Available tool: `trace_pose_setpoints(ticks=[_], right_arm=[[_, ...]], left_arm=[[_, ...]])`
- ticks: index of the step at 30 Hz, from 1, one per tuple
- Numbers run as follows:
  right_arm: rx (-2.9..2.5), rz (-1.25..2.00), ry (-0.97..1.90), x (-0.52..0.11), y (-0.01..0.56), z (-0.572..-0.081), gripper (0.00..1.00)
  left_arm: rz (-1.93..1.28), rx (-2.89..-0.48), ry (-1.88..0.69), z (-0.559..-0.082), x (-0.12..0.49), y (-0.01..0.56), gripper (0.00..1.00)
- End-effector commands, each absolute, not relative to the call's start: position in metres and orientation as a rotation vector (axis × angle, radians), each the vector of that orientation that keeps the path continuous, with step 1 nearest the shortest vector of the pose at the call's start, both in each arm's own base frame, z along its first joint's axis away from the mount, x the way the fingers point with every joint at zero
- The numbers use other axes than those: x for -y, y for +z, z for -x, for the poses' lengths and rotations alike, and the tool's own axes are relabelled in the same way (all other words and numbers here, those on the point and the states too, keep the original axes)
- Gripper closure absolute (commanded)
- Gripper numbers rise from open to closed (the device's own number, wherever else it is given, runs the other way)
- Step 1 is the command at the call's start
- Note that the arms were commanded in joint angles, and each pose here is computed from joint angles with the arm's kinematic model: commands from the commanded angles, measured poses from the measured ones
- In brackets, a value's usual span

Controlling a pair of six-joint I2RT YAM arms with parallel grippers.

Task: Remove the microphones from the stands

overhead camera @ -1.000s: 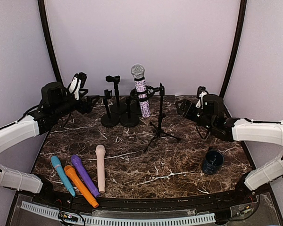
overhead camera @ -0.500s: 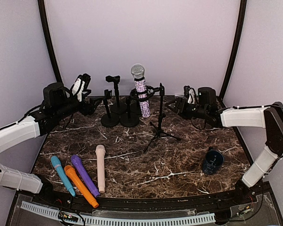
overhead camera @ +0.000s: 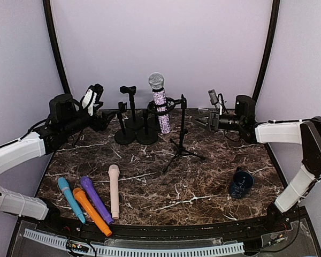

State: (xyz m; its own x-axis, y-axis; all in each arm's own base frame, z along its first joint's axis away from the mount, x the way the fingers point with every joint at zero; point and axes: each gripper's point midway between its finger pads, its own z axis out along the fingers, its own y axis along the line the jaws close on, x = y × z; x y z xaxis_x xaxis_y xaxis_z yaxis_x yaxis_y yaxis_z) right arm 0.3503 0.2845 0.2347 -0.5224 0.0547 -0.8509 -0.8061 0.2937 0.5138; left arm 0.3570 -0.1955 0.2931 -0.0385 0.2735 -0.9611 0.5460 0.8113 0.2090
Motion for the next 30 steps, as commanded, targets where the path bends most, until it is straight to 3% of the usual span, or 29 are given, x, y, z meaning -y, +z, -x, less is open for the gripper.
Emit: trace_pose_setpoints(ticks=[1,12,24,30], right_arm=[[-1.618,0.858,1.25,-0.291,0.259,-0.355,0.39],[-1.611,0.99,1.229,-0.317,0.256,-0.373,0.39],[-1.588,1.019,1.308,-0.335,0.249,-0.365,0.49],[-1.568,1.008,1.338,-0.341,0.255,-0.36,0.65]], left_arm=[[-0.674,-1.621,-0.231,-0.352,0.194,0.293,0.26],[-0.683,-1.628,-0.225,-0.353,0.195,0.289,0.26],[-0.688,-1.631,-0.227,-0.354,0.196,0.287,0.26],[-0.69,-1.631,-0.229,-0.354,0.196,0.287,0.25]])
